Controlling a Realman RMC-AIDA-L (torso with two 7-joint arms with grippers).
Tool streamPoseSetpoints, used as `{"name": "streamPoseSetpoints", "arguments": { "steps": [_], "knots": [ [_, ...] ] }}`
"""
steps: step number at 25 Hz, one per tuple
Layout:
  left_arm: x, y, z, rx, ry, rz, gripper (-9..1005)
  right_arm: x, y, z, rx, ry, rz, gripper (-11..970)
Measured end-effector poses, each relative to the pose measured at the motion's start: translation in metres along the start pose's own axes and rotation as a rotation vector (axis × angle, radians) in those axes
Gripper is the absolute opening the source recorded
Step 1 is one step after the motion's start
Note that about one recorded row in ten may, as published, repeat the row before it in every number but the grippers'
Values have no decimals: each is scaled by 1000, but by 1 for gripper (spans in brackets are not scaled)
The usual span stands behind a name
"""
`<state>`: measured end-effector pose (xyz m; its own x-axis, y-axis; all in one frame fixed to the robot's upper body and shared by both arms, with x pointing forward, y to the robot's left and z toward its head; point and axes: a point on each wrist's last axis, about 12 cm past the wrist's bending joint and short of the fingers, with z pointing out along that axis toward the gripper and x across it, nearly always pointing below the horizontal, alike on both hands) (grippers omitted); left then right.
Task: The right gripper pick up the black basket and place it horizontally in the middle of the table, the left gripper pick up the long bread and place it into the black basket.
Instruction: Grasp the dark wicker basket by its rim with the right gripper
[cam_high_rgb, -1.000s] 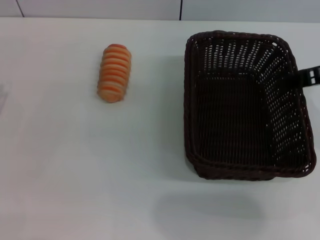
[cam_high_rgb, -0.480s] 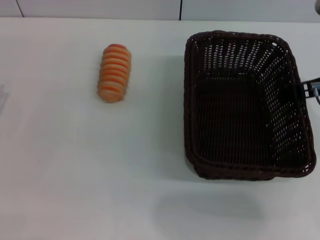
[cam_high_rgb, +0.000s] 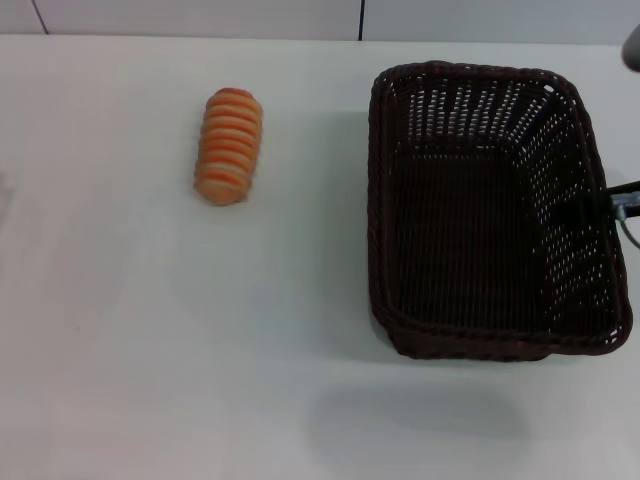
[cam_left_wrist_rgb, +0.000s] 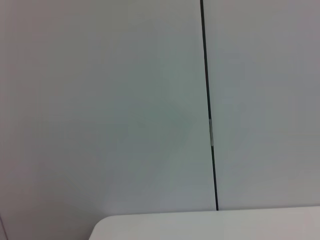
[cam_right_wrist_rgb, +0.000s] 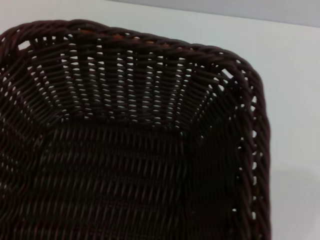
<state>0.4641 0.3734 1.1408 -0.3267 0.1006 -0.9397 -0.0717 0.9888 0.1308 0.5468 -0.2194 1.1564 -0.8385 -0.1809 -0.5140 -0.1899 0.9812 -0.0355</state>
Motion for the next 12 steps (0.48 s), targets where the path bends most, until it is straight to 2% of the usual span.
{"name": "streamPoseSetpoints", "arguments": {
  "steps": [10, 12],
  "knots": [
    [1, 0, 0, -6, 4, 12, 805, -3, 10, 7, -17, -42, -75, 512],
    [1, 0, 1, -5, 4, 12, 805, -4, 11, 8, -18, -43, -98, 424]
  ]
}}
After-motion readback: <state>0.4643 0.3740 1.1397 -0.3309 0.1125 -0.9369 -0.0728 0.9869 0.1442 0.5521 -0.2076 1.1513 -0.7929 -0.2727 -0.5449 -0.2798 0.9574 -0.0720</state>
